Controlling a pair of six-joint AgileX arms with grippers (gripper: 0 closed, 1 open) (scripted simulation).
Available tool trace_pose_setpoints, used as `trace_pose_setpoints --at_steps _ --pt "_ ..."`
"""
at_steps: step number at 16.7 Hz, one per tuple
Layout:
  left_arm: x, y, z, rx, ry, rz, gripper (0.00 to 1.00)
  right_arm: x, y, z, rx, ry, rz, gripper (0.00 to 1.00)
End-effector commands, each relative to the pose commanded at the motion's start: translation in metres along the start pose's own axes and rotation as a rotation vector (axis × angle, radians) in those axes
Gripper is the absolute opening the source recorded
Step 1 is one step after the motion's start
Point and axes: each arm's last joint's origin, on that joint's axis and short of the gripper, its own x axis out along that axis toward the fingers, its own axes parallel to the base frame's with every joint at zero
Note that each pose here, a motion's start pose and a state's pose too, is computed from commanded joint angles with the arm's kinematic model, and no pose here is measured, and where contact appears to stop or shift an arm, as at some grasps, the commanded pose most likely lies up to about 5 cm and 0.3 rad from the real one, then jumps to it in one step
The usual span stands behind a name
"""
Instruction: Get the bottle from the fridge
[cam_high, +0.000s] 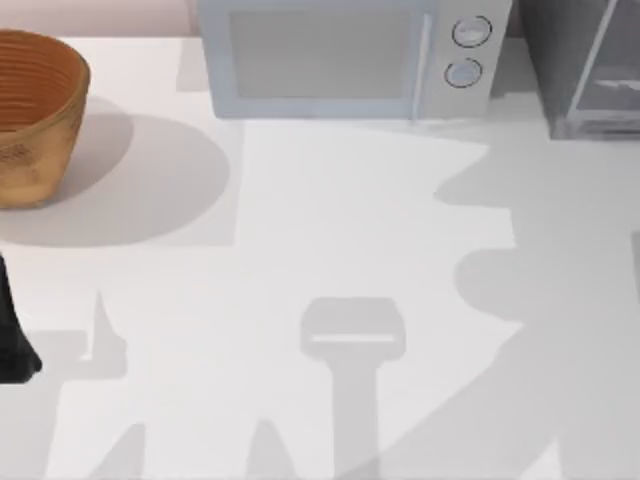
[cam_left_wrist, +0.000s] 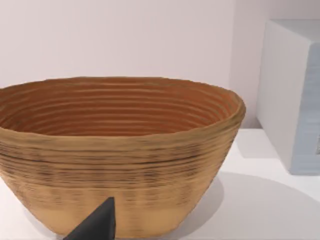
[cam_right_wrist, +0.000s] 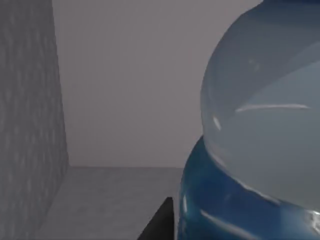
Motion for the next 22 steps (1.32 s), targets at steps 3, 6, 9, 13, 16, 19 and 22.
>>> trace_pose_setpoints --at_steps 3,6,9,13,16,19,22 --pt "0.0 0.0 0.0 0.0 0.0 0.0 1.0 -0.038 0.001 -0.006 0.005 0.022 -0.002 0.0" --pt "0.0 0.0 0.0 0.0 0.0 0.0 1.0 -0.061 0.001 -0.004 0.002 0.01 -0.003 0.0" --pt "0.0 0.0 0.0 0.0 0.0 0.0 1.0 -0.065 0.001 -0.004 0.001 0.006 -0.003 0.0" --pt "0.0 0.0 0.0 0.0 0.0 0.0 1.0 -0.064 0.003 -0.004 0.004 0.014 0.002 0.0" --pt "0.0 0.0 0.0 0.0 0.0 0.0 1.0 -0.075 0.009 0.009 0.001 0.019 0.002 0.0" --pt "0.0 0.0 0.0 0.0 0.0 0.0 1.0 -0.101 0.02 0.035 -0.003 0.014 0.0 0.0" --pt "0.0 0.0 0.0 0.0 0.0 0.0 1.0 -0.143 0.035 0.063 -0.007 -0.002 -0.003 0.0"
